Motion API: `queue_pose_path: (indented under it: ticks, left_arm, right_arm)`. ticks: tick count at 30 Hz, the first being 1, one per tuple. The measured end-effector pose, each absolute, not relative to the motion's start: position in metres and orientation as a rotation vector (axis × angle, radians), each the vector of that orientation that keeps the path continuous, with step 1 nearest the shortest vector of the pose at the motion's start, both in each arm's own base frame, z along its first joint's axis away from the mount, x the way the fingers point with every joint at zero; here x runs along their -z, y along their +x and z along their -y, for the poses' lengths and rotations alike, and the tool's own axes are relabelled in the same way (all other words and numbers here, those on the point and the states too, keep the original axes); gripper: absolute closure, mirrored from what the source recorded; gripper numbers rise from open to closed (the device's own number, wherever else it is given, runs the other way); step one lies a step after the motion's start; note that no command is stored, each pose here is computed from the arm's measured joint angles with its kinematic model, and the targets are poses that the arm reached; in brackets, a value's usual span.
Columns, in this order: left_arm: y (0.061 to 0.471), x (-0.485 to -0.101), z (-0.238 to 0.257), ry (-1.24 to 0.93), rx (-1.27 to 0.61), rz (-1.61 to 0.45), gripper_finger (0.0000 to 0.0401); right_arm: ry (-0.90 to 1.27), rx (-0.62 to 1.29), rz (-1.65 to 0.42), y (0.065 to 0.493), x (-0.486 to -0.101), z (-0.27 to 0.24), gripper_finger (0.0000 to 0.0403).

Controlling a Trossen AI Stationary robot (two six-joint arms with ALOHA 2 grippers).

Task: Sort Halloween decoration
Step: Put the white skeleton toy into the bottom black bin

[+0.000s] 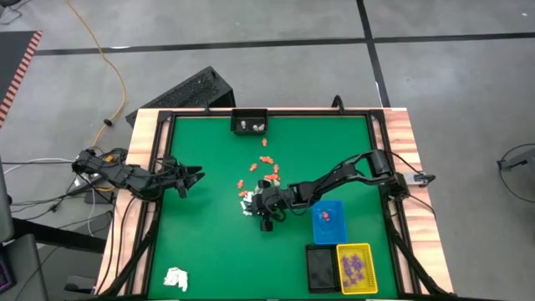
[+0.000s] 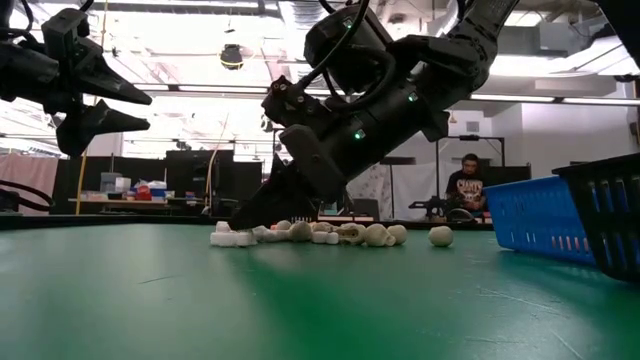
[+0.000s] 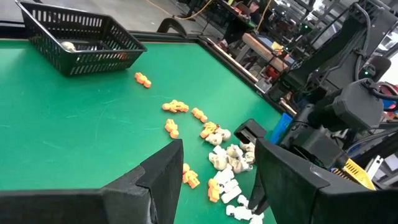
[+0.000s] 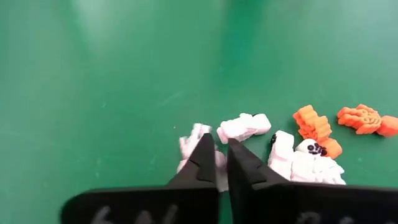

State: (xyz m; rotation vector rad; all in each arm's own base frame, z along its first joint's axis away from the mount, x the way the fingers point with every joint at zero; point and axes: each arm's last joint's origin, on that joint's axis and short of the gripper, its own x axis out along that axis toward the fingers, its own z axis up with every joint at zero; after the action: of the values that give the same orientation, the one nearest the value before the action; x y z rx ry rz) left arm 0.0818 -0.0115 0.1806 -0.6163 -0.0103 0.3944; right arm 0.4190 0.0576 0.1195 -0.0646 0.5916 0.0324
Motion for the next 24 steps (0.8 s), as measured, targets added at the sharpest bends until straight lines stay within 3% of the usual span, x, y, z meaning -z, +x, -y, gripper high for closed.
queue_pose_path:
  ticks: [14, 24]
  left_arm:
    - [0.082, -0.18, 0.011, -0.614, -0.395, 0.009, 0.0212]
    - [0.082, -0.18, 0.011, -0.611, -0.397, 0.003, 0.0212]
  right_arm:
    - [-0.053, -0.025, -0.56, 0.409, -0.162, -0.055, 0.0392]
    - [-0.06, -0.065, -0.573, 0.403, -0.166, -0.073, 0.0401]
